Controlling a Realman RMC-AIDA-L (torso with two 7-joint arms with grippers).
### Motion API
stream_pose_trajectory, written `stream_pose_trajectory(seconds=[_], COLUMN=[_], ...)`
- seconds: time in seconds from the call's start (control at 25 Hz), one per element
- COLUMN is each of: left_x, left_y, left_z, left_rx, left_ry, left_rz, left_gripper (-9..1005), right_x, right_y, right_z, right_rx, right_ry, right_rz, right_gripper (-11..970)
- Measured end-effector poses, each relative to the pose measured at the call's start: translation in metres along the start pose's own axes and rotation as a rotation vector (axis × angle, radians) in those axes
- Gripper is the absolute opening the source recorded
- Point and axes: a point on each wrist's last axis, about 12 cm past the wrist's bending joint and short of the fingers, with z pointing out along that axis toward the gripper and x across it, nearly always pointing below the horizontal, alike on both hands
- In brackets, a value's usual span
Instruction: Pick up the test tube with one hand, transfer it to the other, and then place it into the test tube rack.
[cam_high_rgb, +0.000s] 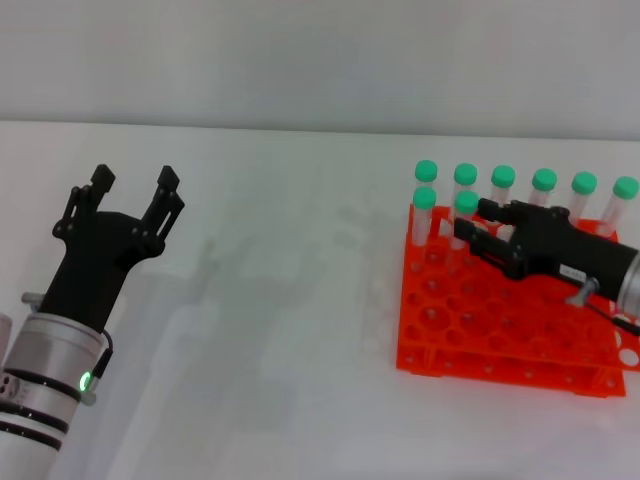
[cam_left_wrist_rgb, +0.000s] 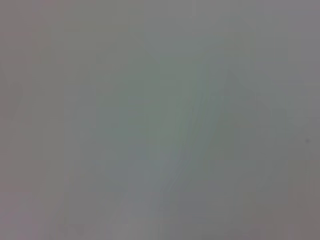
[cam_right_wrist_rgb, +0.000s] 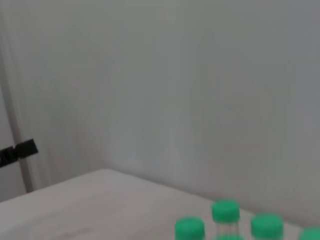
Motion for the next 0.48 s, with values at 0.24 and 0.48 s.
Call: stream_pose_trajectory(seconds=[0.24,0.48], left_x=[-0.002,-0.002], left_y=[0.003,0.003], left_z=[0.003,0.005], left_rx=[-0.003,-0.003], left_ry=[-0.005,-0.009], left_rz=[0.011,0.013], left_gripper=[803,803], right_x=[0.018,0.028], right_y=[-0.001,-0.013], right_z=[-0.031,-0.087], right_rx=[0.042,0.157], right_ry=[-0.014,-0.054], right_rz=[0.061,0.046], right_gripper=[572,741])
